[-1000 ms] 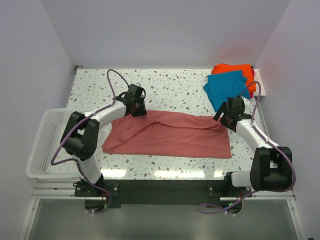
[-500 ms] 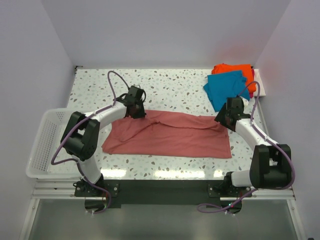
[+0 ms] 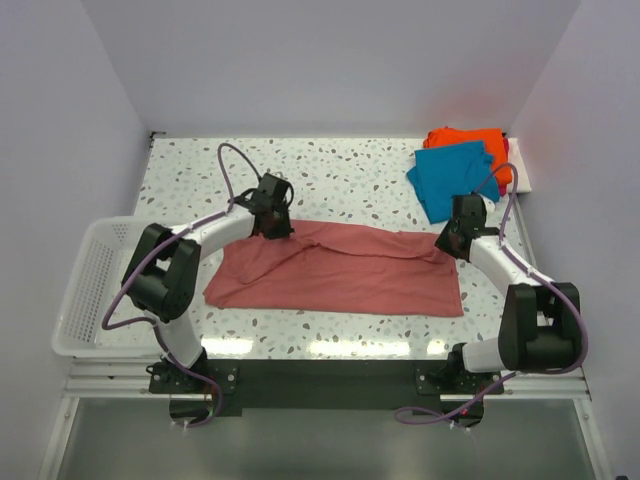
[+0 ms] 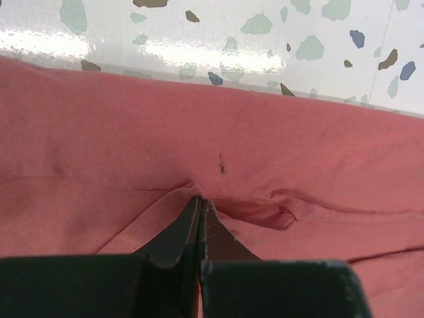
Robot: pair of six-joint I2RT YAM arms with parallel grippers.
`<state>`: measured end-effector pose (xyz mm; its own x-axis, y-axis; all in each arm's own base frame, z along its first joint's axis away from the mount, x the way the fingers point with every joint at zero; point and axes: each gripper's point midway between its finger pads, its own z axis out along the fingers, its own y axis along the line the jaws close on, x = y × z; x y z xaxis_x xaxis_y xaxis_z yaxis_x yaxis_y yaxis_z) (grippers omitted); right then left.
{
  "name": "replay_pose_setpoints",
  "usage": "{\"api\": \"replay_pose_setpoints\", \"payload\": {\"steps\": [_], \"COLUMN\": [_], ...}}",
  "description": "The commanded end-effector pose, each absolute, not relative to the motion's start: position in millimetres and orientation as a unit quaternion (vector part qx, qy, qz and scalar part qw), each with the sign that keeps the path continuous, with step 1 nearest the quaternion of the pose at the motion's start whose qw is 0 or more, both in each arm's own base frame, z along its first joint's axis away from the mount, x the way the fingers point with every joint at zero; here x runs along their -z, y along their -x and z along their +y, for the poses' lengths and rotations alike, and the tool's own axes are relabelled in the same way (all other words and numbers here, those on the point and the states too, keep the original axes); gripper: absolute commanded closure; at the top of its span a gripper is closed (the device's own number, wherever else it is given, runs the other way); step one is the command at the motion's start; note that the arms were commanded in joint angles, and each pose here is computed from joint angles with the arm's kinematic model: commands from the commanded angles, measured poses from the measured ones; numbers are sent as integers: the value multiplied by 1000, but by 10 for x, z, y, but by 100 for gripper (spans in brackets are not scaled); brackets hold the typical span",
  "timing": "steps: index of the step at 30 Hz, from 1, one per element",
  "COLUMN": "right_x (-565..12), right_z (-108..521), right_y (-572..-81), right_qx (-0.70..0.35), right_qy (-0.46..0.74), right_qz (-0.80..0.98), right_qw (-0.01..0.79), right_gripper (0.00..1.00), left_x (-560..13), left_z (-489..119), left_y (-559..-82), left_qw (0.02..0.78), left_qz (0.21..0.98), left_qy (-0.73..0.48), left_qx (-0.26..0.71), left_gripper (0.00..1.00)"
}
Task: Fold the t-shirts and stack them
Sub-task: Fold the tshirt
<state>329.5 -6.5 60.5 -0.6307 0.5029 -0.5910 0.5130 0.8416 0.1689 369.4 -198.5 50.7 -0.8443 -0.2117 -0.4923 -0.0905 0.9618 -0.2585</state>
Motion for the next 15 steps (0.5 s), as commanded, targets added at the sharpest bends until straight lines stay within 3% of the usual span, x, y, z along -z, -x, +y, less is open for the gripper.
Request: {"api": "replay_pose_setpoints", "payload": {"steps": [1, 15], "right_x": [-617, -573], "right_z": [-32, -37], "right_y": [-3369, -3271], "right_qx": [-2, 0], "right_qy": [-283, -277], "right_qz": [897, 901], "right_qw": [340, 333], "right_gripper": [79, 100], "left_x": [-638, -802], "left_z": [-2012, -2062], "left_y": [-3651, -3446], "left_qw": [281, 284], "left_qz": [950, 945], "left_qy": [65, 62], "left_qx": [123, 149], "left_gripper": [100, 100]}}
